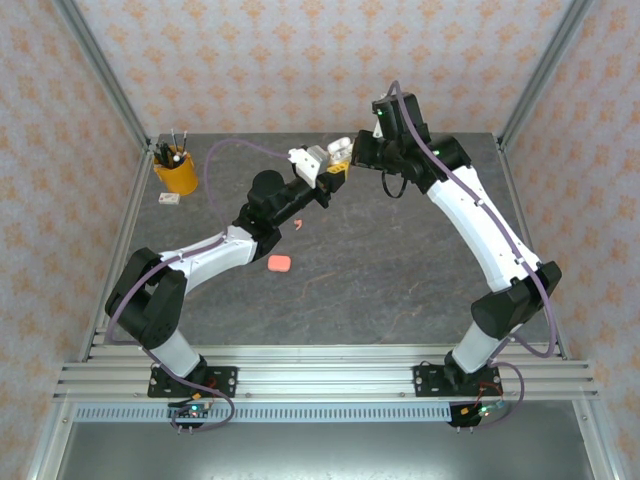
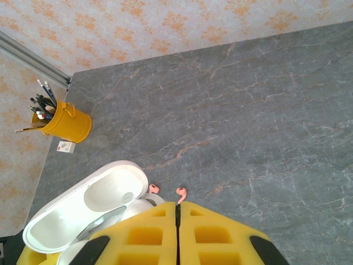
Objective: Insert the wireless bluetooth earbuds into the charging case
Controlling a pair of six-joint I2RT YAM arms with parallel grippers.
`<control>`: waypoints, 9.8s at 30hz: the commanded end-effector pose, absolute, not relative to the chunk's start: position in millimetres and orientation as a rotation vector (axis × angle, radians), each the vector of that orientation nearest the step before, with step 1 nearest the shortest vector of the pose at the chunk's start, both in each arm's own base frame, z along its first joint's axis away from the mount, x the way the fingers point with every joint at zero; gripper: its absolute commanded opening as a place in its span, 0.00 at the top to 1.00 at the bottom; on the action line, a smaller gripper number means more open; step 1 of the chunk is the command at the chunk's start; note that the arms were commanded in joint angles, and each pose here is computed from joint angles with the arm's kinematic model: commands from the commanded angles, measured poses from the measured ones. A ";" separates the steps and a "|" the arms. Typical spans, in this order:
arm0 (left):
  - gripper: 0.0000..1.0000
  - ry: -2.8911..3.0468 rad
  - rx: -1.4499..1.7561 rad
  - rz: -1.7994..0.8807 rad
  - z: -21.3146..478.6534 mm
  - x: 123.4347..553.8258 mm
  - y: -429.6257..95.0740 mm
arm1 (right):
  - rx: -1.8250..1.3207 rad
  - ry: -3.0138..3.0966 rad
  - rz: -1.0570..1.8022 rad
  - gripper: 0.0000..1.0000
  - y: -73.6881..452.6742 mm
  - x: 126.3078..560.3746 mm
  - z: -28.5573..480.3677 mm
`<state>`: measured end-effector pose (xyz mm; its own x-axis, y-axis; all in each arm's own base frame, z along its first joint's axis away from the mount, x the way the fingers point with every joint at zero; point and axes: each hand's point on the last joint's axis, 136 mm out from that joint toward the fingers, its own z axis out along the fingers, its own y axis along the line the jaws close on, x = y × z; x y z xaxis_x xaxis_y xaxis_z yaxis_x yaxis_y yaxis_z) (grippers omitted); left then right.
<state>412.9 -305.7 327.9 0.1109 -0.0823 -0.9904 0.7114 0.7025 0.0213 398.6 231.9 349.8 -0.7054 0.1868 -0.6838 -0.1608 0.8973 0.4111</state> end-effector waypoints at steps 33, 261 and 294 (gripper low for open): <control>1.00 1.247 0.618 -0.688 351.0 402.4 -317.4 | 0.048 2.220 0.518 0.92 201.5 365.8 379.3; 0.00 1.953 -1.178 -0.489 206.4 376.1 46.5 | 0.123 2.840 -0.018 0.18 421.5 317.2 19.7; 0.00 2.060 -1.190 -0.574 174.7 379.0 24.3 | 0.244 2.726 -0.067 0.38 347.2 317.2 60.7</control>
